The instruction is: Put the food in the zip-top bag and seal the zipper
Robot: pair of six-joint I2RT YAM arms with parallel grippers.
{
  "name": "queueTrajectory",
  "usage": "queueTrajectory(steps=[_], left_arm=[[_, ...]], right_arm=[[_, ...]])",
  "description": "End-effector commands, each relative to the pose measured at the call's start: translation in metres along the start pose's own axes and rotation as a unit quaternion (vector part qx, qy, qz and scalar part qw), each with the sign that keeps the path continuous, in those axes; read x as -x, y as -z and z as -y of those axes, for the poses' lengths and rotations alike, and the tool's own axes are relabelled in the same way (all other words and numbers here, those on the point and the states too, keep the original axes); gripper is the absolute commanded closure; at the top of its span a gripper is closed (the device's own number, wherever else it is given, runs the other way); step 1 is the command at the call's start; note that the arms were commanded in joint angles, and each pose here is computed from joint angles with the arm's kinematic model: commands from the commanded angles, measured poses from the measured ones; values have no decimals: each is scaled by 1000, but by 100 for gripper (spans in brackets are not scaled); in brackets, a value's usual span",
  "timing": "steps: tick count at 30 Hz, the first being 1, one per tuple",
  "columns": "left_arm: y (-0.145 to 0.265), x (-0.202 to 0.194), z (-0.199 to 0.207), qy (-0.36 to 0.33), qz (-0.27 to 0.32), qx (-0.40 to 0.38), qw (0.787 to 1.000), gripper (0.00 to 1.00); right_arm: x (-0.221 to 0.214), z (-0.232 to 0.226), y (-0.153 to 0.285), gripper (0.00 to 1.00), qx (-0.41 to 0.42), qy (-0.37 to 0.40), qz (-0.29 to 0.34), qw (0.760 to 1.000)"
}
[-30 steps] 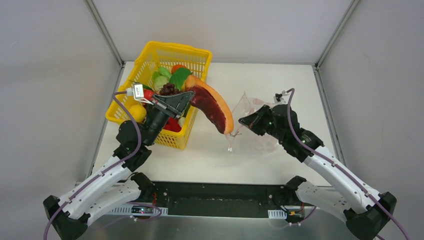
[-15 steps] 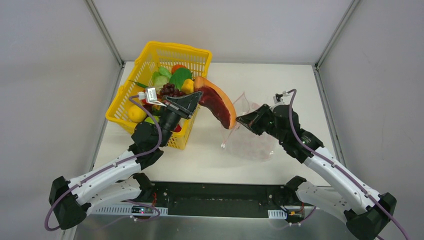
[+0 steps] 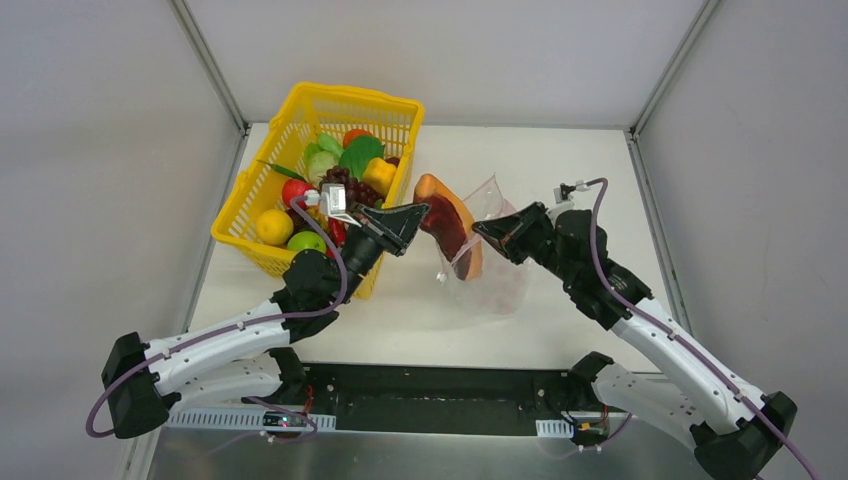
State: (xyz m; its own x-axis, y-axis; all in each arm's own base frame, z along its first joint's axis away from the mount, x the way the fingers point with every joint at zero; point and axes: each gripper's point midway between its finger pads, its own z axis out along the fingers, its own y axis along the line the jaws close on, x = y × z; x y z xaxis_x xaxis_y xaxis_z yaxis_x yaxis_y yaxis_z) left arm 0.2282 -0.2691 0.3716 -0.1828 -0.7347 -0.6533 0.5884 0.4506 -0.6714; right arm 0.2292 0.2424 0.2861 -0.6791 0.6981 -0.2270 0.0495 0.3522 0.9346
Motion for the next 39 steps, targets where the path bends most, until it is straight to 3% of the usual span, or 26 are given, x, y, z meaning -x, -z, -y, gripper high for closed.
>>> queueTrajectory(steps=[1,4,7,11,15,21,26,31,35,39], left_arm=[[-1,-15,8,18,-40,6,999,93],[1,-25,7,5,-77,20,997,67],[5,-26,7,-38,-122,38,991,32],[10,-14,15,-57,-130,31,989,19],[15,-7,13,-111,-169,55,978,18],[26,-6,-10,-176,-211,108,955,15],[33,-14,-23,-209,-248,130,937,14],[32,-31,-25,-209,-289,119,926,9],[26,-58,-13,-189,-335,81,919,11],[24,-78,-14,-187,-374,79,905,24]], right_arm=[[9,-20,7,100,40,0,21,999],[13,-15,7,100,32,8,35,999],[15,-17,9,100,33,30,37,998],[15,-25,13,100,45,49,34,997],[4,-38,17,100,78,75,5,994],[-11,-48,29,100,122,178,-34,976],[-5,-15,22,100,27,220,-39,974],[-31,-36,34,100,106,235,-103,961],[-33,-32,32,100,98,229,-110,962],[-33,-26,30,100,85,228,-111,964]])
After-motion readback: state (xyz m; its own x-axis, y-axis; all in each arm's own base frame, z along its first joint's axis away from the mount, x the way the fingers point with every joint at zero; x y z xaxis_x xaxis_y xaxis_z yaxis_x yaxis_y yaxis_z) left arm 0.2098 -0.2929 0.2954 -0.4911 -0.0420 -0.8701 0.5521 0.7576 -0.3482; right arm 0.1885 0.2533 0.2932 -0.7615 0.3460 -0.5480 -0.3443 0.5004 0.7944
